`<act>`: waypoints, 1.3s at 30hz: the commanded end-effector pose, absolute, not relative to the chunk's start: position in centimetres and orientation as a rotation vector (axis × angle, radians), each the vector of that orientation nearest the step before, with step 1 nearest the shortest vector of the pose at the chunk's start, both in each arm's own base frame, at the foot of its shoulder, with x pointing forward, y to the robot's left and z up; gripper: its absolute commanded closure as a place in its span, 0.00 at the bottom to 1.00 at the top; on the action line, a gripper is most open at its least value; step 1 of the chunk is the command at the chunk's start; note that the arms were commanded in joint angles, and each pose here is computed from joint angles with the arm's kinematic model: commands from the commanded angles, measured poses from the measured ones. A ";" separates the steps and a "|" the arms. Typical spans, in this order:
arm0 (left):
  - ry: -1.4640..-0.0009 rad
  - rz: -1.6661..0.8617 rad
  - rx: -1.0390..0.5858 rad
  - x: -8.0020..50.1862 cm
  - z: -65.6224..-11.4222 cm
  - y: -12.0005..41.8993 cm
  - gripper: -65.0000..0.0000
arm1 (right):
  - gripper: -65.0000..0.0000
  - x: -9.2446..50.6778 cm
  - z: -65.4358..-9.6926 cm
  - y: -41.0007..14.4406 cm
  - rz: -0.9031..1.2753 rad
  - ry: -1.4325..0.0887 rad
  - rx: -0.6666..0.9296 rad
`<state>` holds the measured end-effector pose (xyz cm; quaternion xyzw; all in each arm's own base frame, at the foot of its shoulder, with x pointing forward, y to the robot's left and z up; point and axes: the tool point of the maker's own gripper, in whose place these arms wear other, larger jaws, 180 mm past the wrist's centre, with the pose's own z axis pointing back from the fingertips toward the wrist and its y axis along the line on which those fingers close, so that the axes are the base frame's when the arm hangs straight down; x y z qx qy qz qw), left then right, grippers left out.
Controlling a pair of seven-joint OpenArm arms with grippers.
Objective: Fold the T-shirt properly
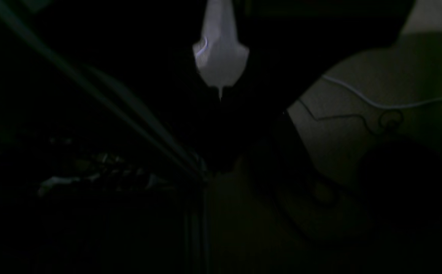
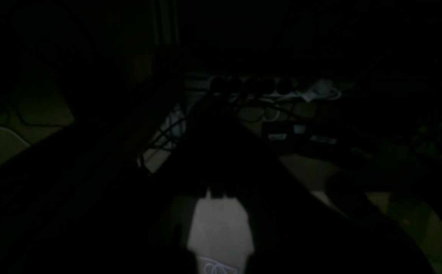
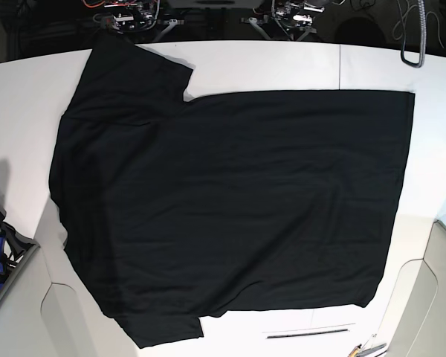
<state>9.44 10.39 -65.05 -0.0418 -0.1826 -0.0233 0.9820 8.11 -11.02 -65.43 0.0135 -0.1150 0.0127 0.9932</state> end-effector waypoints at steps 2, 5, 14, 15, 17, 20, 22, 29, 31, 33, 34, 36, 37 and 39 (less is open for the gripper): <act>-0.386 -0.047 -0.094 9.9 -64.9 10.1 1.00 | 1.00 9.0 -65.3 -11.1 0.021 -0.255 0.030; -0.370 -0.047 -0.091 8.7 -65.1 10.3 1.00 | 1.00 8.5 -65.3 -11.2 0.022 -0.252 0.028; -0.400 -0.037 -0.119 3.7 -64.3 9.6 1.00 | 1.00 6.9 -64.5 -12.5 0.027 -0.341 0.018; -0.404 -0.036 -0.123 3.1 -64.1 9.5 1.00 | 1.00 6.3 -64.4 -12.7 0.029 -0.340 0.016; -0.418 -0.038 -0.128 2.2 -63.5 9.7 1.00 | 1.00 5.3 -64.2 -13.3 0.033 -0.340 0.011; -0.448 -0.048 -0.128 1.2 -62.4 10.6 1.00 | 1.00 3.5 -63.7 -14.3 0.043 -0.339 0.003; -0.464 -0.061 -0.124 0.4 -61.5 11.5 1.00 | 1.00 2.0 -63.3 -15.0 0.052 -0.333 -0.002; -0.470 -0.144 -0.088 -3.5 -58.3 16.4 1.00 | 1.00 -3.0 -60.5 -17.3 0.097 -0.333 -0.011; -0.470 -0.172 -0.082 -4.5 -57.1 17.6 1.00 | 1.00 -4.1 -59.1 -17.7 0.113 -0.343 -0.005; -0.479 -0.207 -0.088 -5.2 -55.5 18.4 1.00 | 1.00 -5.6 -57.7 -18.0 0.087 -0.328 0.009; -0.488 -0.226 -0.095 -5.4 -54.6 18.6 1.00 | 1.00 -6.3 -57.0 -18.1 0.063 -0.313 0.019; -0.517 -0.268 -0.116 -5.3 -52.6 18.7 1.00 | 1.00 -7.4 -55.4 -18.2 0.040 -0.306 0.040; -0.531 -0.289 -0.130 -5.1 -51.5 18.7 1.00 | 1.00 -7.6 -54.5 -18.1 0.047 -0.316 0.050; -0.551 -0.333 -0.161 -4.7 -49.3 18.3 1.00 | 1.00 -7.7 -52.5 -17.6 0.066 -0.341 0.074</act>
